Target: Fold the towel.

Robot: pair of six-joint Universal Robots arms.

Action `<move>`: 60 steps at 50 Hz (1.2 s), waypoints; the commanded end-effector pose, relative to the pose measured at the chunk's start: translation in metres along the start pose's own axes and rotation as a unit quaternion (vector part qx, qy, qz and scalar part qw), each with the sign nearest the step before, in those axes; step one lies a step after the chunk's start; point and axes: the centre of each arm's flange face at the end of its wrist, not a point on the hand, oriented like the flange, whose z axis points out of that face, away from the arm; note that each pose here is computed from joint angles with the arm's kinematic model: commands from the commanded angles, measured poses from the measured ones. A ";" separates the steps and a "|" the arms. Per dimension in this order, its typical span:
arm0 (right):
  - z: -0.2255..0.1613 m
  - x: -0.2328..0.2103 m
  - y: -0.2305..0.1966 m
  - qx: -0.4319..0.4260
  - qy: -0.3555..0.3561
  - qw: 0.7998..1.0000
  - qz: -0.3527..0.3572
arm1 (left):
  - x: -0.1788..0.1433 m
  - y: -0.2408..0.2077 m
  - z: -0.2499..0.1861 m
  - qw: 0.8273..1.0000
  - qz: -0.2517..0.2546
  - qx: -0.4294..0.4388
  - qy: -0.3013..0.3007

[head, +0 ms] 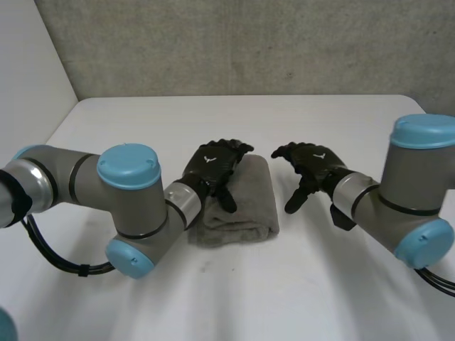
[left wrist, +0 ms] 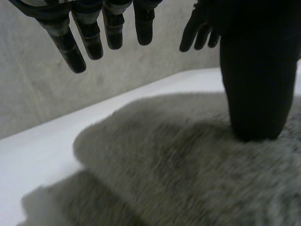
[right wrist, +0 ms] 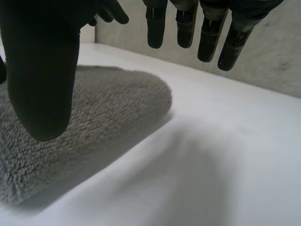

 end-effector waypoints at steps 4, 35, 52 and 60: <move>0.021 -0.032 0.010 -0.014 -0.042 0.999 -0.013 | -0.025 0.028 -0.012 0.996 0.046 -0.068 -0.037; -0.034 -0.046 -0.119 0.143 -0.006 0.985 -0.099 | -0.042 -0.106 -0.067 0.986 0.083 0.053 -0.136; -0.118 0.000 -0.166 0.229 0.175 0.953 -0.090 | -0.078 -0.187 -0.149 0.977 -0.015 0.076 -0.199; -0.117 0.006 -0.165 0.221 0.185 0.954 -0.088 | -0.073 -0.187 -0.148 0.980 -0.019 0.077 -0.181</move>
